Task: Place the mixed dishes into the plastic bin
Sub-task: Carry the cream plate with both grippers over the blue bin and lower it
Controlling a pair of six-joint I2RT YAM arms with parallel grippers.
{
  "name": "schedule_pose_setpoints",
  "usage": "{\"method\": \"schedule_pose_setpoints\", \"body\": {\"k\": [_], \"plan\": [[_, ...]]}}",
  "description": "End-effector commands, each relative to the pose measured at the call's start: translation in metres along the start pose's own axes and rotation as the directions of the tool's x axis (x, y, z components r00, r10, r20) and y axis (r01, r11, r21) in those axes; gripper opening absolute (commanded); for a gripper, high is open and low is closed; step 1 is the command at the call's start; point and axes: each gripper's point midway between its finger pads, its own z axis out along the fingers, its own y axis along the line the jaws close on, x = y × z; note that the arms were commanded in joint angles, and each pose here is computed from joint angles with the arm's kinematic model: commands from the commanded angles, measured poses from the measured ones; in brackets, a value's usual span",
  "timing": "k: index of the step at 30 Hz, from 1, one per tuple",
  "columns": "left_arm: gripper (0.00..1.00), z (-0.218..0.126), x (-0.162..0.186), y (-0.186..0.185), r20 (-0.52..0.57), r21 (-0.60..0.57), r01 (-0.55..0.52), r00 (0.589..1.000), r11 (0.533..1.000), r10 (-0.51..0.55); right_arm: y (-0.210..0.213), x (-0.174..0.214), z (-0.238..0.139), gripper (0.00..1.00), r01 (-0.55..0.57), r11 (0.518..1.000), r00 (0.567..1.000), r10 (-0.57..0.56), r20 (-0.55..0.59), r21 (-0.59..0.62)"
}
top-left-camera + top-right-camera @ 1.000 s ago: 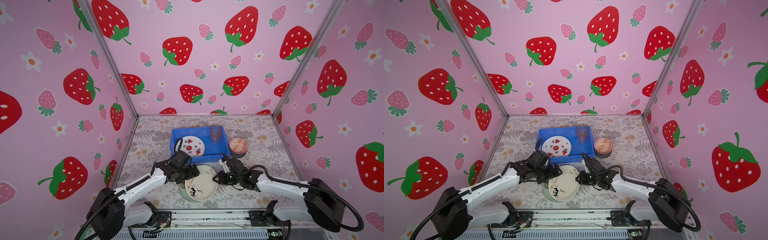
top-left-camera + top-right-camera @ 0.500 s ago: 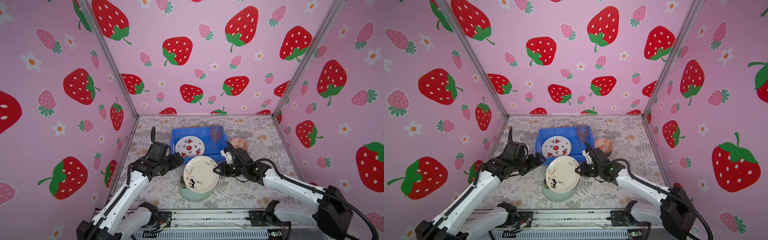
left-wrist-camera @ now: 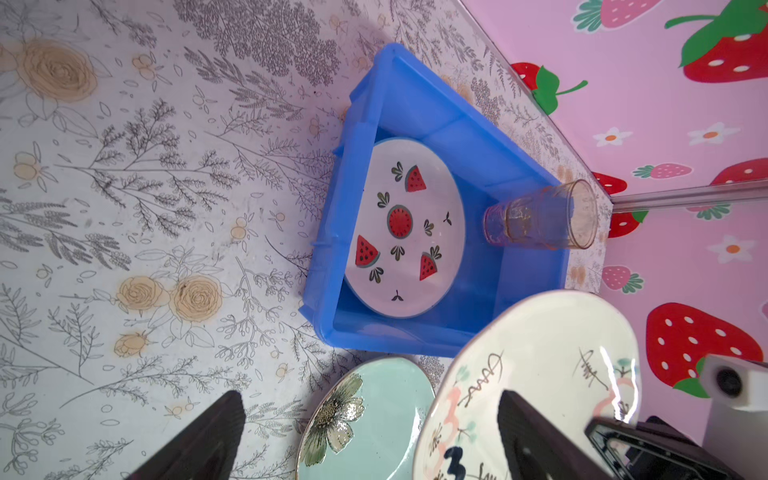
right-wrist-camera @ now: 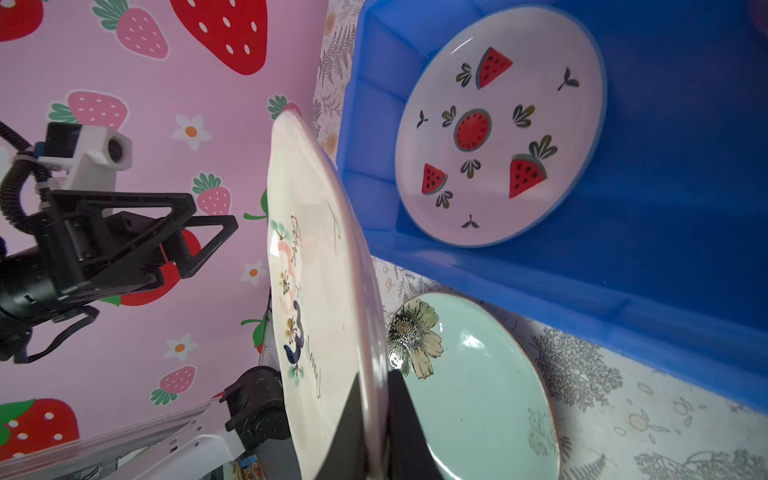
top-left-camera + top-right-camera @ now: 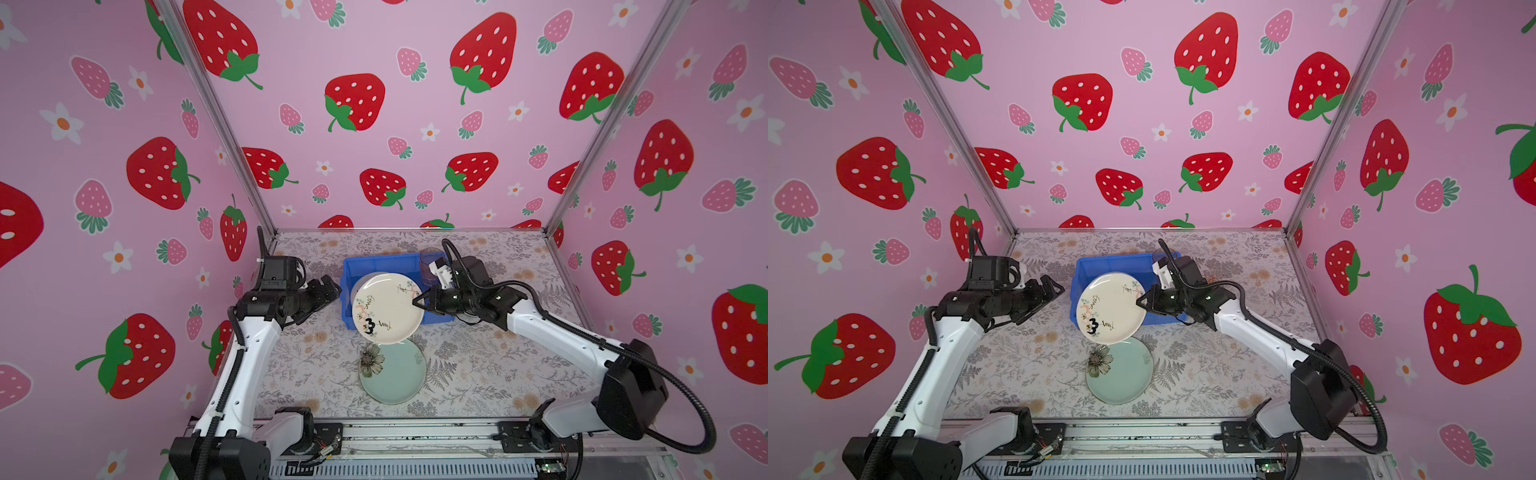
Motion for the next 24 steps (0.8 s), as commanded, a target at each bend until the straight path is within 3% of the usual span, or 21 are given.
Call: {"method": "schedule_pose_setpoints", "body": {"k": [1, 11, 24], "plan": [[0.97, -0.006, -0.033, -0.023, 0.066, 0.068, -0.065, 0.996, 0.996, 0.061, 0.03, -0.043, -0.002, 0.0, 0.062, 0.995, 0.992, -0.054, 0.11, -0.075], [0.96, 0.021, -0.081, -0.046, 0.093, 0.118, -0.094, 0.992, 0.989, 0.083, 0.02, -0.092, 0.045, 0.0, 0.037, 0.998, 0.982, -0.028, 0.187, -0.041], [0.96, 0.045, -0.083, -0.028, 0.106, 0.068, -0.112, 0.989, 0.991, 0.104, -0.016, -0.098, 0.089, 0.0, -0.011, 1.0, 0.987, 0.007, 0.163, 0.027]]}}
